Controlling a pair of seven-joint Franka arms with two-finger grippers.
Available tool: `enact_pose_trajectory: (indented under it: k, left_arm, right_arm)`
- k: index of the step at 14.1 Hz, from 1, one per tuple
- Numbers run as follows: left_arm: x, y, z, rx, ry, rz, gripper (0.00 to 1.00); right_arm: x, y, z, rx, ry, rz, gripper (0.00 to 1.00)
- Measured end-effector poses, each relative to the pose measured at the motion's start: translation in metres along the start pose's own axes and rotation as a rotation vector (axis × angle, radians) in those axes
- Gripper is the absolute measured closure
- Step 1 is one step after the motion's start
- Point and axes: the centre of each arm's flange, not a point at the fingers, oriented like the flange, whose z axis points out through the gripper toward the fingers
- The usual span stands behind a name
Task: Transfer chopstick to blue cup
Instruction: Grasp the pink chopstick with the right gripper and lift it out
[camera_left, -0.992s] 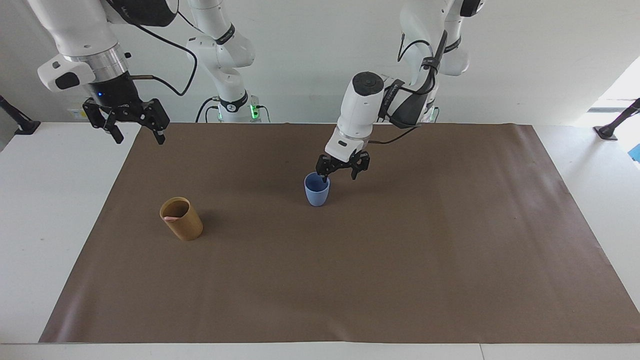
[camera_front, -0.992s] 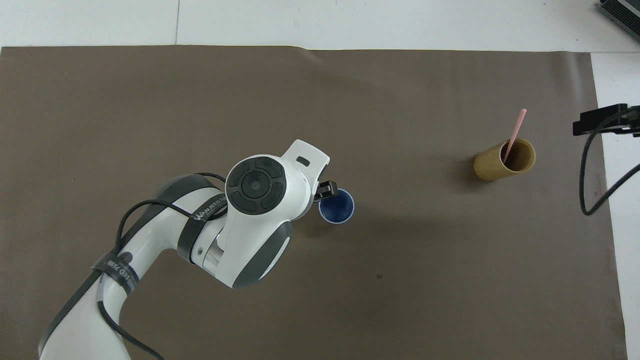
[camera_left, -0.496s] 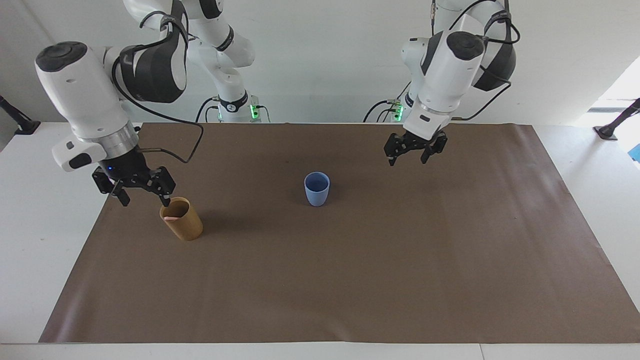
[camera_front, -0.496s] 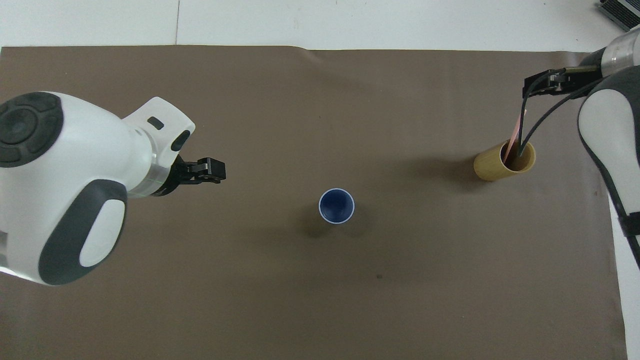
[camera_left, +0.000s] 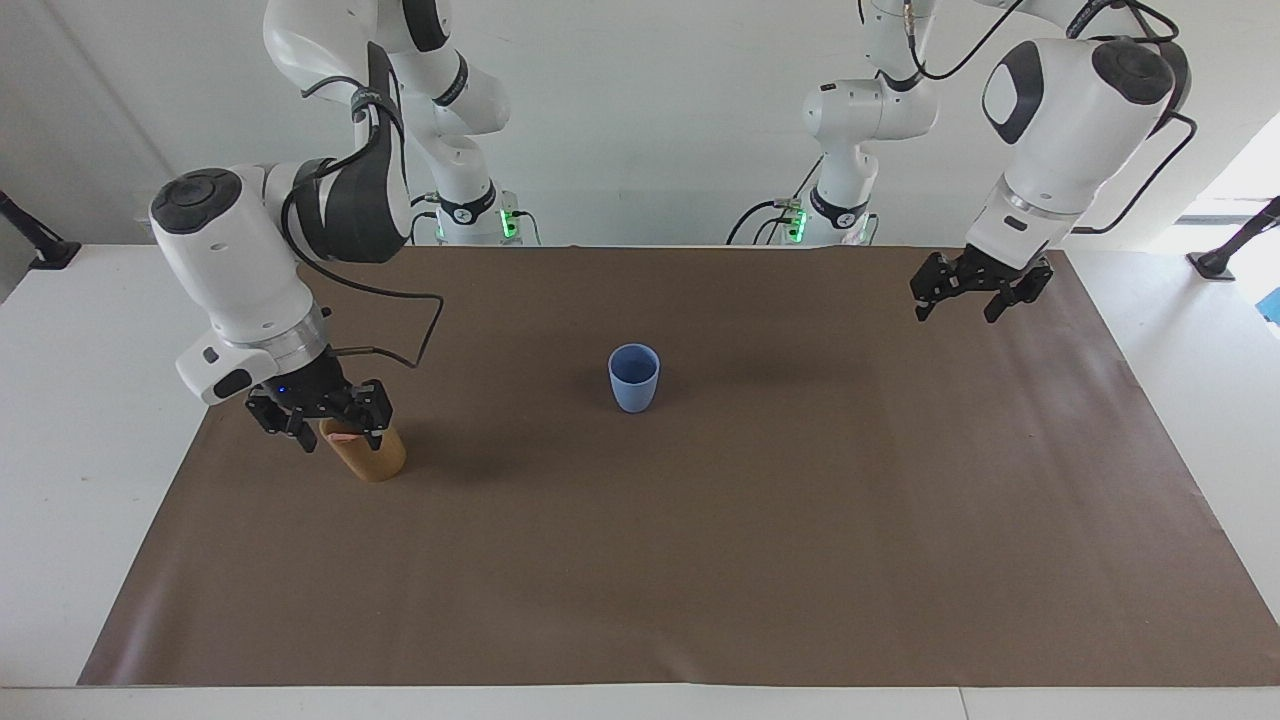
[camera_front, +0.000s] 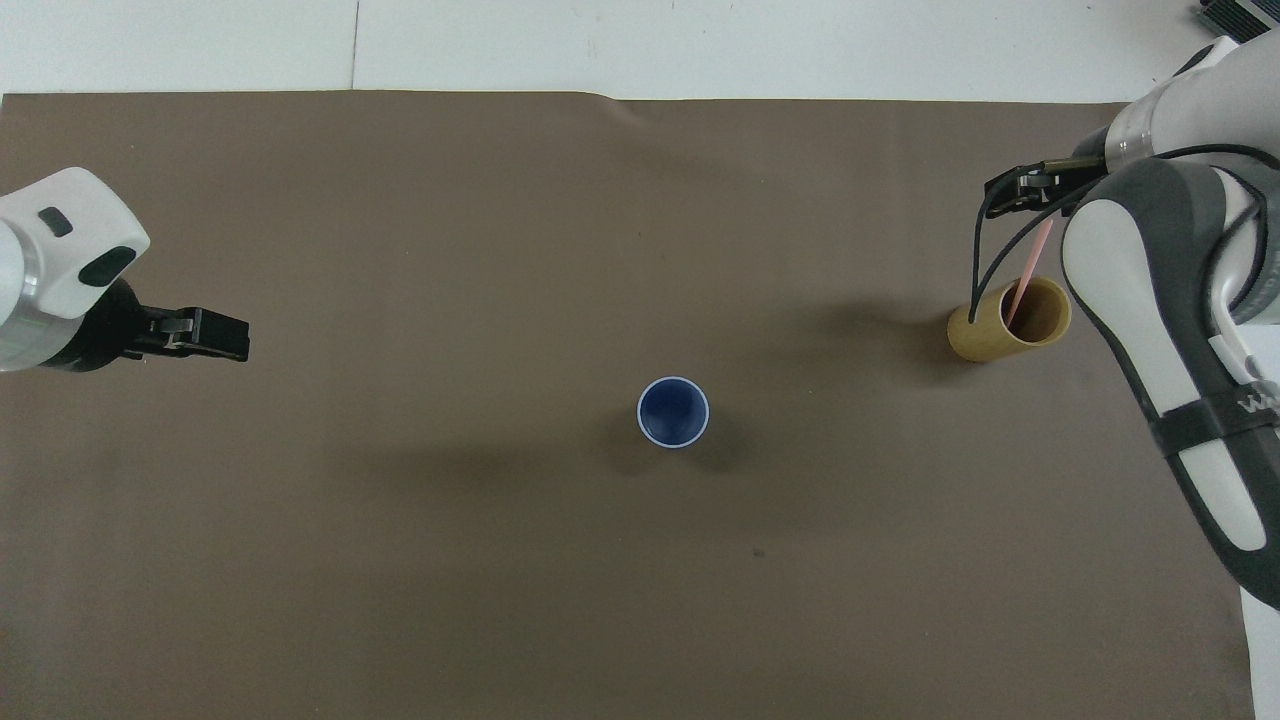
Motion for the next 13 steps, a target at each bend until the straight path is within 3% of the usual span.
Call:
enact_pose_trajectory:
  k: [1,2,4,7,13]
  left_arm:
    - [-0.002,-0.009,-0.016,0.002,-0.003,0.010,0.00]
    - [-0.004,-0.015,-0.030,0.003,-0.002,0.015,0.00]
    - [-0.009,-0.017,-0.058,0.003,0.003,0.018,0.00]
    - [-0.010,-0.013,-0.062,0.003,-0.006,0.026,0.00]
    - [-0.010,-0.014,-0.061,0.003,-0.010,0.025,0.00]
  right_arm:
    - [-0.002,0.003,0.007,-0.001,-0.002,-0.022,0.26]
    - [-0.002,0.006,0.010,-0.002,-0.001,-0.038,0.27]
    - [-0.004,0.013,0.009,-0.004,-0.002,-0.050,0.52]
    - [-0.004,0.014,0.005,-0.005,0.003,-0.053,0.88]
    - [-0.021,0.017,-0.059,-0.010,0.034,-0.056,0.91]
